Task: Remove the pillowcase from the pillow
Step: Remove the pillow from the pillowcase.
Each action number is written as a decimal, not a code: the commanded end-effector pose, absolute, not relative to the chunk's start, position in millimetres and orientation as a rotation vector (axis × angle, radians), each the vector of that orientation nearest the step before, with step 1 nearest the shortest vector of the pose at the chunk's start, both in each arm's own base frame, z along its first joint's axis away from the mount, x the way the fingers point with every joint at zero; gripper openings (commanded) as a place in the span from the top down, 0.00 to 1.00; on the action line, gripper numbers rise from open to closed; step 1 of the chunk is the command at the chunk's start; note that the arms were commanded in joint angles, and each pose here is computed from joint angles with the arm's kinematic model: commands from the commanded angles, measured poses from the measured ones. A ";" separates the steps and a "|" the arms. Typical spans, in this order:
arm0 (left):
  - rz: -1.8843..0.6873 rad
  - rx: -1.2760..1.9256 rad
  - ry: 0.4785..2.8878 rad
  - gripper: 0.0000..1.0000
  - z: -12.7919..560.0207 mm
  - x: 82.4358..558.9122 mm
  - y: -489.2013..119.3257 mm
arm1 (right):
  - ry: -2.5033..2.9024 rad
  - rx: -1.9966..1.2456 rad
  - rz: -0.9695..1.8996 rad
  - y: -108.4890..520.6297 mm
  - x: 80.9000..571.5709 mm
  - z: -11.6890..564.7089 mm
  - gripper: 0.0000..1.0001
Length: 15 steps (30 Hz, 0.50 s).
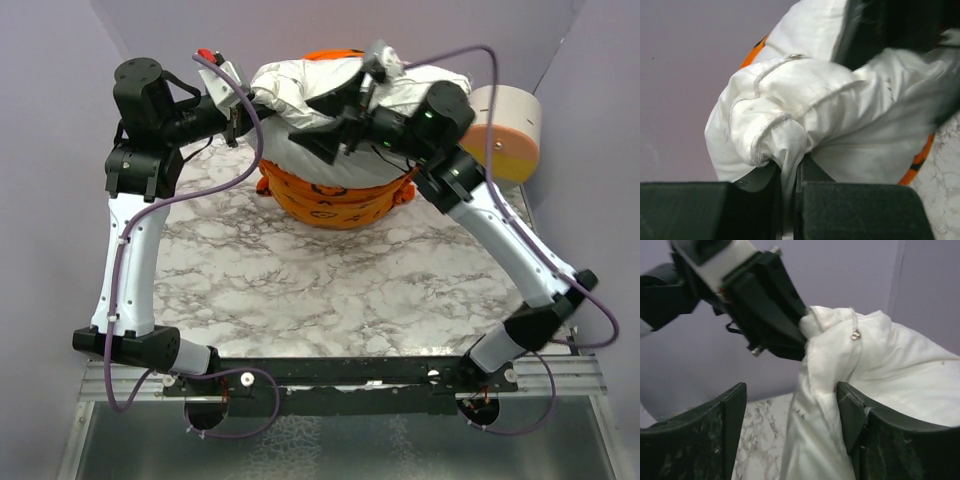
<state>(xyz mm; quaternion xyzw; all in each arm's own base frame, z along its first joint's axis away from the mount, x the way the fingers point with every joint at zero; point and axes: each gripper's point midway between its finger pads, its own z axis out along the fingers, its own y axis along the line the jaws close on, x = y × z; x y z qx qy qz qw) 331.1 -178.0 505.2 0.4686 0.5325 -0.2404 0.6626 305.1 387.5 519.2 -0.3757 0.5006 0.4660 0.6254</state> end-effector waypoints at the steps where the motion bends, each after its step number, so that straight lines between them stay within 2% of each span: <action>1: -0.317 0.923 1.301 1.00 502.6 378.3 -152.3 | 0.988 -0.654 1.047 288.3 266.9 574.9 0.22; 6: -0.165 0.818 1.341 1.00 513.0 395.9 -128.2 | 1.042 -0.504 0.903 216.6 266.3 537.0 0.12; 11: -0.129 0.801 1.334 1.00 517.7 394.4 -122.7 | 1.126 -0.420 0.747 191.0 276.1 482.3 0.09; 15: -0.105 0.815 1.324 1.00 519.4 391.6 -120.6 | 1.148 -0.435 0.691 194.6 297.5 456.0 0.08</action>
